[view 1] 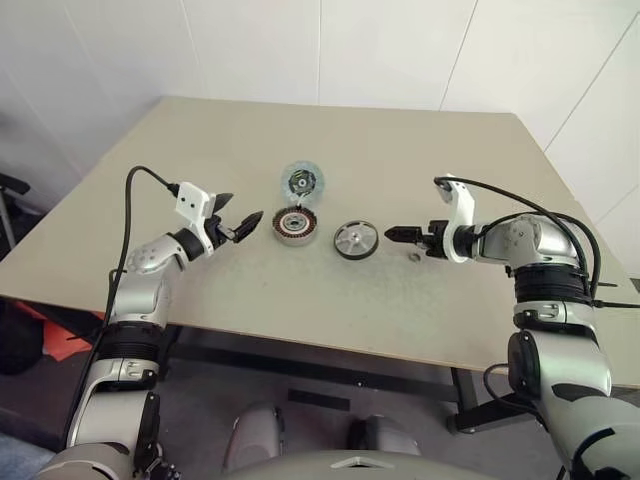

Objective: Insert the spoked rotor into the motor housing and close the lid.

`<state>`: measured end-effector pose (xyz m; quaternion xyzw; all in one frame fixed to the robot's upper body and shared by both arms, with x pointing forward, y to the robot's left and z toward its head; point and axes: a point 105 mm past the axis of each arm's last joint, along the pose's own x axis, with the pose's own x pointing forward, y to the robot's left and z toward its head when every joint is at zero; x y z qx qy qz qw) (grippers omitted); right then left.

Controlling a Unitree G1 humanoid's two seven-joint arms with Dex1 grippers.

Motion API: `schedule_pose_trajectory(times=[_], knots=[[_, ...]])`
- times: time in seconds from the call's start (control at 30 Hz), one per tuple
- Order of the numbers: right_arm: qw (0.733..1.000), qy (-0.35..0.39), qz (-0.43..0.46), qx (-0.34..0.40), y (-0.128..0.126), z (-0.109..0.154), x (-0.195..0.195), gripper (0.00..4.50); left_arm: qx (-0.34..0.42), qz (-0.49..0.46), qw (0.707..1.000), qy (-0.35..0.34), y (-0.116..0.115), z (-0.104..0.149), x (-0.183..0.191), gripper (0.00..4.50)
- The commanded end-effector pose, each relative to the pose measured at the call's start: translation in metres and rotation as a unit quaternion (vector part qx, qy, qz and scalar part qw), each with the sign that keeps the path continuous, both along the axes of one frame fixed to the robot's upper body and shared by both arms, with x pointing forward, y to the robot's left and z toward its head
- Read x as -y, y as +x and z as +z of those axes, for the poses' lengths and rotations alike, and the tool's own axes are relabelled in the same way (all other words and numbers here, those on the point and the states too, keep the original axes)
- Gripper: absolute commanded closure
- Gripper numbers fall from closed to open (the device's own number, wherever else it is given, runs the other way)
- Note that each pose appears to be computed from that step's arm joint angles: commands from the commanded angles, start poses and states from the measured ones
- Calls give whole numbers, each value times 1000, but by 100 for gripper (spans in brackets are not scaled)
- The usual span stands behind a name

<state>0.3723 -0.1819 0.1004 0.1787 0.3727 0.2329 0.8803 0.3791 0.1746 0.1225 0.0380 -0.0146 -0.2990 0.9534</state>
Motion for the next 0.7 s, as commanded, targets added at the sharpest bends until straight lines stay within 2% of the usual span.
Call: schedule_pose_trajectory(times=[0.03, 0.23, 0.53, 0.7], knots=[[1000, 18, 4, 19, -1, 11, -7, 2, 28, -2, 1000, 10, 2, 14, 0, 0], [999, 35, 11, 18, -4, 15, -20, 2, 24, -3, 1000, 16, 1, 11, 0, 0], [998, 61, 3, -5, -5, -2, -37, 2, 23, 0, 1000, 19, 0, 9, -1, 0], [997, 70, -18, -26, -3, -20, -42, 2, 24, -1, 1000, 20, 0, 9, 0, 0]])
